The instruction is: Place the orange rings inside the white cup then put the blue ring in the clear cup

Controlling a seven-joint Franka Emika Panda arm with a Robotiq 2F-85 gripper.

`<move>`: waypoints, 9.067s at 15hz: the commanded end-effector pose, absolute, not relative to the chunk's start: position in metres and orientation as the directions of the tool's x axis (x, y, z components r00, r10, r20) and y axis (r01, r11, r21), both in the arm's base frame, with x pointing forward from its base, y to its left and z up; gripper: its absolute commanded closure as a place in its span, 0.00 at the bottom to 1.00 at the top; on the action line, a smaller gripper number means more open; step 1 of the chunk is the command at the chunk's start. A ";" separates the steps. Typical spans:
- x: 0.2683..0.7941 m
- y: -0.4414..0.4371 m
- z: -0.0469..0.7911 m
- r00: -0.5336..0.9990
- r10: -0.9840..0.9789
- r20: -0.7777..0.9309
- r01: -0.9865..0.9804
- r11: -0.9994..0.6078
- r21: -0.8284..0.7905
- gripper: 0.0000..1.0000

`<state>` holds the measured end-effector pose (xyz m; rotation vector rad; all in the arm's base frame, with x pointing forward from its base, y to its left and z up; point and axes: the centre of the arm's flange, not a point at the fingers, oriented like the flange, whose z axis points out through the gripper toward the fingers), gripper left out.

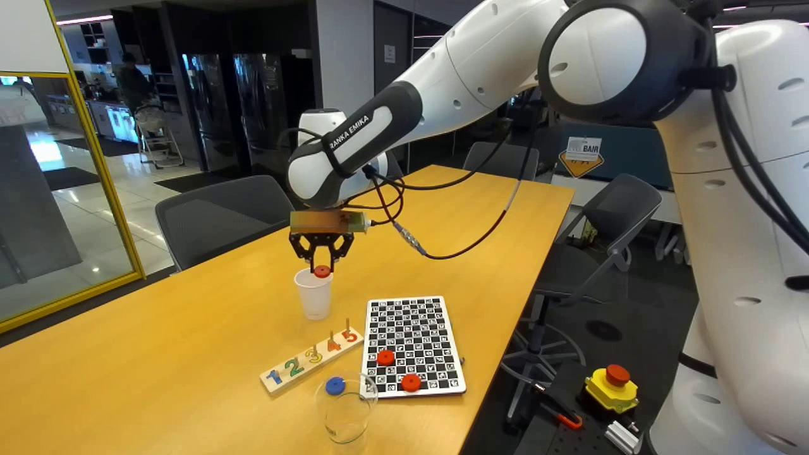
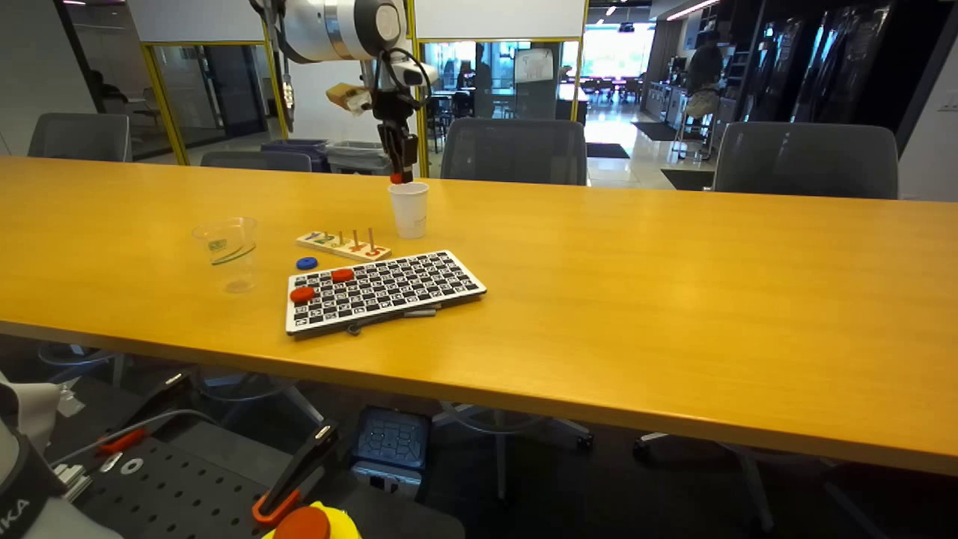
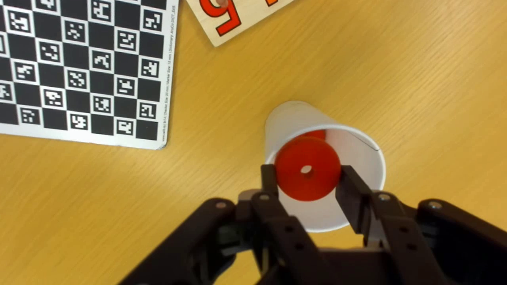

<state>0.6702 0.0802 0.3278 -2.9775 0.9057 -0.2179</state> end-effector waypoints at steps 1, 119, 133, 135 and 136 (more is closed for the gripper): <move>0.711 0.088 0.326 0.838 -0.534 0.116 -0.532 -0.845 -0.045 0.77; 0.719 0.081 0.323 0.955 -0.286 0.079 -0.286 -0.958 -0.003 0.10; 0.578 0.107 0.303 0.971 -0.238 0.012 -0.238 -0.971 0.001 0.00; 0.564 0.122 0.289 0.980 -0.197 0.006 -0.197 -0.980 -0.012 0.00; 0.558 0.128 0.281 0.983 -0.182 0.003 -0.182 -0.983 -0.019 0.00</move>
